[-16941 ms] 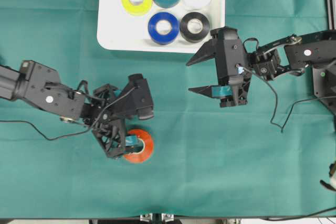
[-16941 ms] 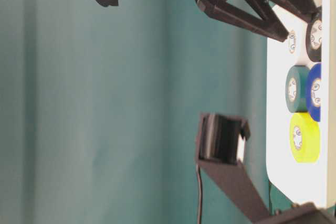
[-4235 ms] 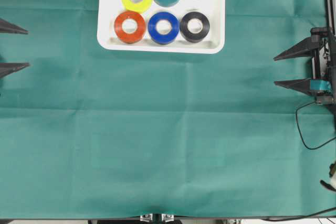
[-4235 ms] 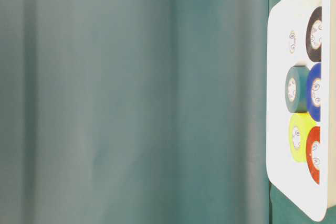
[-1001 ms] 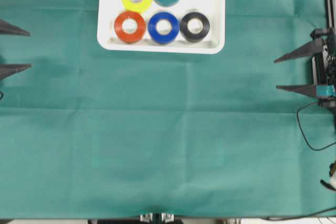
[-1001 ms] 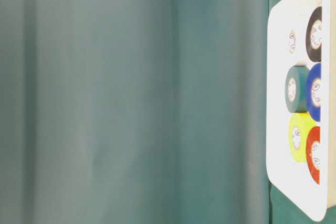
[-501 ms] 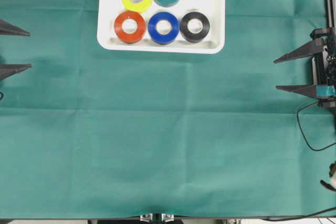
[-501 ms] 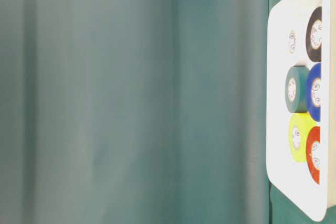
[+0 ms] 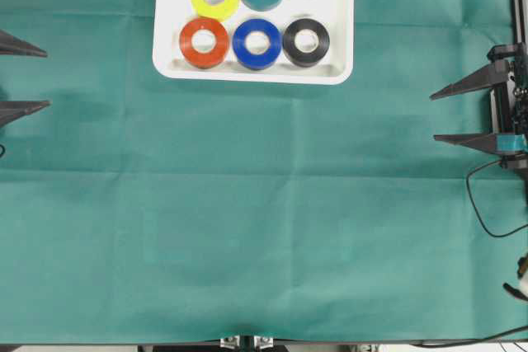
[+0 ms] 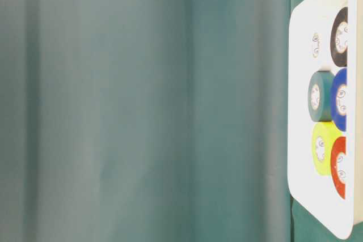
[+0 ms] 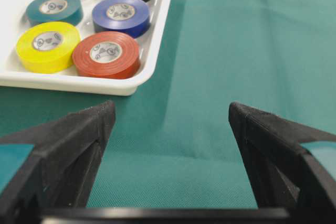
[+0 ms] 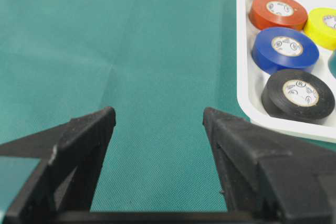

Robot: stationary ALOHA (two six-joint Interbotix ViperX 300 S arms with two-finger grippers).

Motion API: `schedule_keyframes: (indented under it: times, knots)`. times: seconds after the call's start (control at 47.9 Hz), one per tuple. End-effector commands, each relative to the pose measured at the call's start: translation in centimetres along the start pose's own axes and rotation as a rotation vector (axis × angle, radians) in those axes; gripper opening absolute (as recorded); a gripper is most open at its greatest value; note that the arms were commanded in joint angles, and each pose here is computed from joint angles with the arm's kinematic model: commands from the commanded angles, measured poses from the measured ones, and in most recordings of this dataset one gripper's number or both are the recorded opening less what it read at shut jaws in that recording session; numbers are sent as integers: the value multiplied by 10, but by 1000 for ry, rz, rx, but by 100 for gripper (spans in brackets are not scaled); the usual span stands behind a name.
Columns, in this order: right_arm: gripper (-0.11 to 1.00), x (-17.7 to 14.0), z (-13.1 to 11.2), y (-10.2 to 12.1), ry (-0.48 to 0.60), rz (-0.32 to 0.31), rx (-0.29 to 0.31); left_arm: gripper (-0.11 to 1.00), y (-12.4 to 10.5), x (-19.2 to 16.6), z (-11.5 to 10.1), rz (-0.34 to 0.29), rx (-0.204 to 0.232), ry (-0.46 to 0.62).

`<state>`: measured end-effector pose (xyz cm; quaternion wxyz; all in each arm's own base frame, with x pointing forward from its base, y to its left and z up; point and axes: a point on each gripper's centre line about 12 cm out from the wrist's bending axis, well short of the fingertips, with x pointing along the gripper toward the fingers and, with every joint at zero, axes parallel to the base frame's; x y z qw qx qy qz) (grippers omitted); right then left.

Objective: Put the tape alternately from left to right into the white case.

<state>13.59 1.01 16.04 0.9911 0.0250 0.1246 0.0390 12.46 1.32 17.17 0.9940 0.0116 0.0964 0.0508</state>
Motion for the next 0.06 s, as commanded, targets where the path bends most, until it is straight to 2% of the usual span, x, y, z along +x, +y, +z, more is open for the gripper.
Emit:
schedule_keyframes:
  times: [0.0,0.042]
  knots:
    - [78,0,-10,0,32,7,-50,61,1,0,4,4,-2,-11]
    - [78,0,-10,0,33,7,-50,61,0,0,5,2,-2,-11]
